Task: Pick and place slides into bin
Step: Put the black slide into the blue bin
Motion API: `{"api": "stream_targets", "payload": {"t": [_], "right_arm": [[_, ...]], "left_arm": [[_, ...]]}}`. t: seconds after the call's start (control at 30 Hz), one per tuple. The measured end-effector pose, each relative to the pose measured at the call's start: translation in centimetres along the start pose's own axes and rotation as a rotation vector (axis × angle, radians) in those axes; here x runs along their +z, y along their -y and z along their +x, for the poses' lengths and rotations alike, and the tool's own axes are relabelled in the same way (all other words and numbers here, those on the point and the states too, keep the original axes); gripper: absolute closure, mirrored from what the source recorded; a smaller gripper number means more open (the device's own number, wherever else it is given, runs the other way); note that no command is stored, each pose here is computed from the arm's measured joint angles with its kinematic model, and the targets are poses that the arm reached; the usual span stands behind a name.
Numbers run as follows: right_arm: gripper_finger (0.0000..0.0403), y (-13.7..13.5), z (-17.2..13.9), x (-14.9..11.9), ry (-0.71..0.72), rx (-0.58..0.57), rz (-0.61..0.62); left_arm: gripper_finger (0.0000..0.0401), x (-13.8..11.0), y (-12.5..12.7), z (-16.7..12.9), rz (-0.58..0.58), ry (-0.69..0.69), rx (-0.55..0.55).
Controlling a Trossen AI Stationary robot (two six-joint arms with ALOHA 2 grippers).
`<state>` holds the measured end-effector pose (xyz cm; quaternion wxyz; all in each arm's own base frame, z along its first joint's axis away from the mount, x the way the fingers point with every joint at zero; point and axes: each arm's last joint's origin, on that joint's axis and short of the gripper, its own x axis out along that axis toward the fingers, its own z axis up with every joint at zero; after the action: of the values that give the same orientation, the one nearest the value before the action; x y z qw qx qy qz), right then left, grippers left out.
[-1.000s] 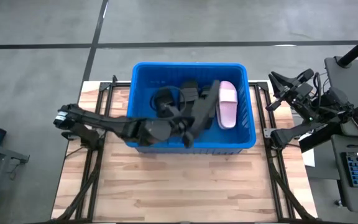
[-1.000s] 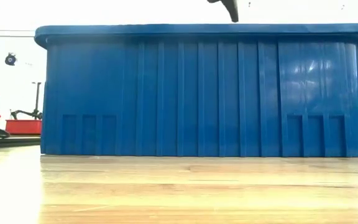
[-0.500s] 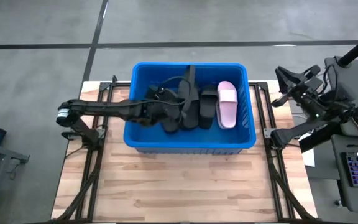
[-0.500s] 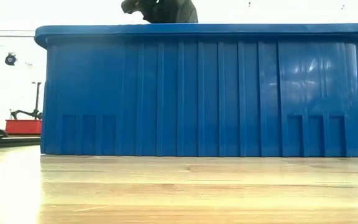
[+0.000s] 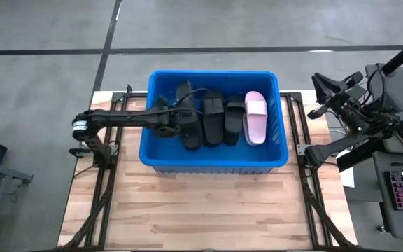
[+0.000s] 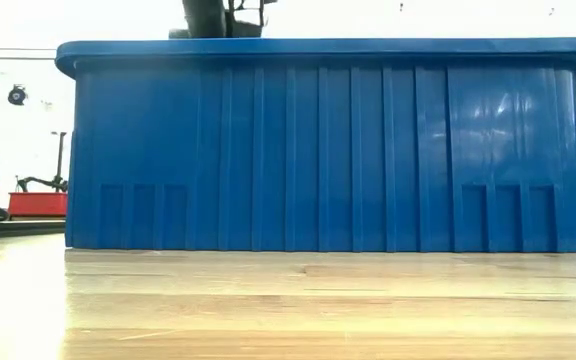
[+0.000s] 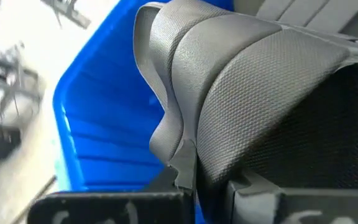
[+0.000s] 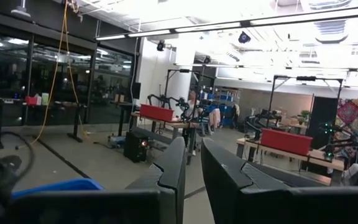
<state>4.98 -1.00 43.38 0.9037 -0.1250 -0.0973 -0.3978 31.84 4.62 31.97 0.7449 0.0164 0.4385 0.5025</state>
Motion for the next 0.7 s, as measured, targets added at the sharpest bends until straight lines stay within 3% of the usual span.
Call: {"api": "stream_targets", "payload": {"t": [0.2,0.7], "right_arm": [[0.0359,0.0,0.0,0.0,-0.005,-0.005,0.000],[0.0359,0.0,0.0,0.0,-0.009,-0.010,0.000]], "left_arm": [[0.0401,-0.3,1.4,2.6,-0.043,-0.120,-0.005],[0.0401,-1.1,5.1,6.9,0.130,-0.205,0.044]]}}
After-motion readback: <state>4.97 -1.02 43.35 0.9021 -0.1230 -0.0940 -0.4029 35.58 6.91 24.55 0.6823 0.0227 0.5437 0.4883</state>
